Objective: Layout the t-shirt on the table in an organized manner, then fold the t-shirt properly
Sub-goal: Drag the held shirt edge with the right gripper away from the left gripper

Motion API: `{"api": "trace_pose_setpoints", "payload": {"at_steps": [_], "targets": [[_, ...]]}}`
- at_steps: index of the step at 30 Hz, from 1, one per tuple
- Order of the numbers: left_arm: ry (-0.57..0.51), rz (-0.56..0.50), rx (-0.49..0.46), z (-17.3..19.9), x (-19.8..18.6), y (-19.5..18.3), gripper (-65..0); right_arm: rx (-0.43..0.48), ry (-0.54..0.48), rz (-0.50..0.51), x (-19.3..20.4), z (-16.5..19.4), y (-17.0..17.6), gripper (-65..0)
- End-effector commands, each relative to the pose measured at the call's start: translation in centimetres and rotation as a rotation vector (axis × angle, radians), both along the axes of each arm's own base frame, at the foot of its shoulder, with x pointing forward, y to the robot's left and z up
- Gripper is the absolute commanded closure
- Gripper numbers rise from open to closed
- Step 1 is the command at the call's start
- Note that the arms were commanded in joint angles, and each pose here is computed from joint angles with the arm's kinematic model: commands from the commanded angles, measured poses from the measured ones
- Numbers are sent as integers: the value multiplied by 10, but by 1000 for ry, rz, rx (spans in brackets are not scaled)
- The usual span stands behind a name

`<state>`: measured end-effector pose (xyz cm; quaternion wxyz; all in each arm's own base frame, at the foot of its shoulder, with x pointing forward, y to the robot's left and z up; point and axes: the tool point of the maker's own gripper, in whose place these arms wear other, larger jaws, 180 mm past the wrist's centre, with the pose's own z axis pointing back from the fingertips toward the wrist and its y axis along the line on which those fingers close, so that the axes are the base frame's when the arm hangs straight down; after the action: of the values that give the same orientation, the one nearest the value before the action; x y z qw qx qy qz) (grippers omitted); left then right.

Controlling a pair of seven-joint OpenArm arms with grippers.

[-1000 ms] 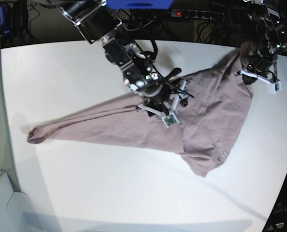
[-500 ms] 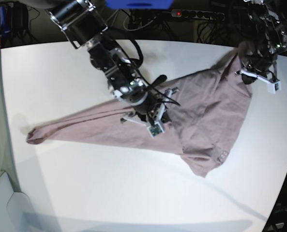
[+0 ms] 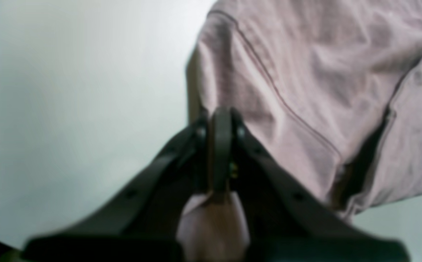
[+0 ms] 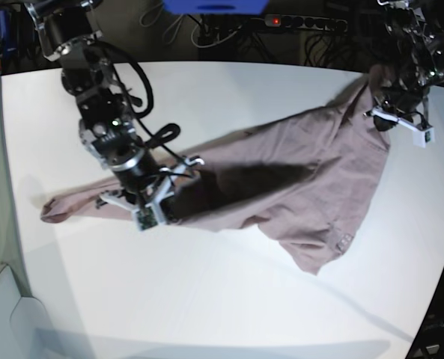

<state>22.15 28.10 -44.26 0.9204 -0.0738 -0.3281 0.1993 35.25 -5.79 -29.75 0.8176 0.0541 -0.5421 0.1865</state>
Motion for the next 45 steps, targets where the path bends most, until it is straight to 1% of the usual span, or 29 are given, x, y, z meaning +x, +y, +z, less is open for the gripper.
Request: {"api": "trace_pose_setpoints", "payload": {"at_steps": [1, 6, 8, 12, 16, 18, 20, 25, 28, 29, 31, 35, 37, 40, 43, 45], "targets": [[125, -17, -1, -18, -23, -3, -1, 10, -74, -15, 4, 23, -10, 0], [119, -21, 15, -15, -19, 3, -1, 2, -158, -167, -9, 56, -72, 0], [104, -21, 18, -11, -12, 4, -1, -8, -171, -230, -10, 61, -95, 0], [101, -23, 27, -9, -10, 8, -1, -31, -180, -328, -14, 65, -133, 0], [101, -24, 32, -8, -10, 9, -1, -48, -204, -398, -21, 74, -160, 0], [103, -24, 31, -8, -10, 9, -1, -60, -197, -436, -27, 72, -174, 0], [103, -24, 31, -8, -10, 9, -1, -65, -187, -450, -31, 69, -179, 0], [83, -23, 29, -4, -2, 9, -1, -86, -85, -442, -56, 36, -177, 0], [70, -24, 31, -1, 1, 9, -1, -88, 10, -397, -79, 7, -161, 0], [67, -25, 31, 0, 2, 9, -1, -88, 27, -383, -87, 1, -156, 0], [52, -19, 35, 5, 7, 11, -1, -85, 32, -359, -103, -7, -150, 0], [0, 13, 51, 22, 21, 24, -1, -78, -13, -320, -129, -10, -145, 0], [-39, 14, 60, 34, 33, 26, -1, -94, -22, -290, -141, -11, -145, 0], [-79, 4, 92, 50, 47, 34, -1, -102, 7, -218, -154, -18, -133, 0], [-118, -2, 101, 63, 60, 33, -1, -103, 58, -160, -168, -29, -121, 0], [-105, -9, 94, 64, 61, 31, -1, -92, 92, -133, -177, -36, -111, 0]]}}
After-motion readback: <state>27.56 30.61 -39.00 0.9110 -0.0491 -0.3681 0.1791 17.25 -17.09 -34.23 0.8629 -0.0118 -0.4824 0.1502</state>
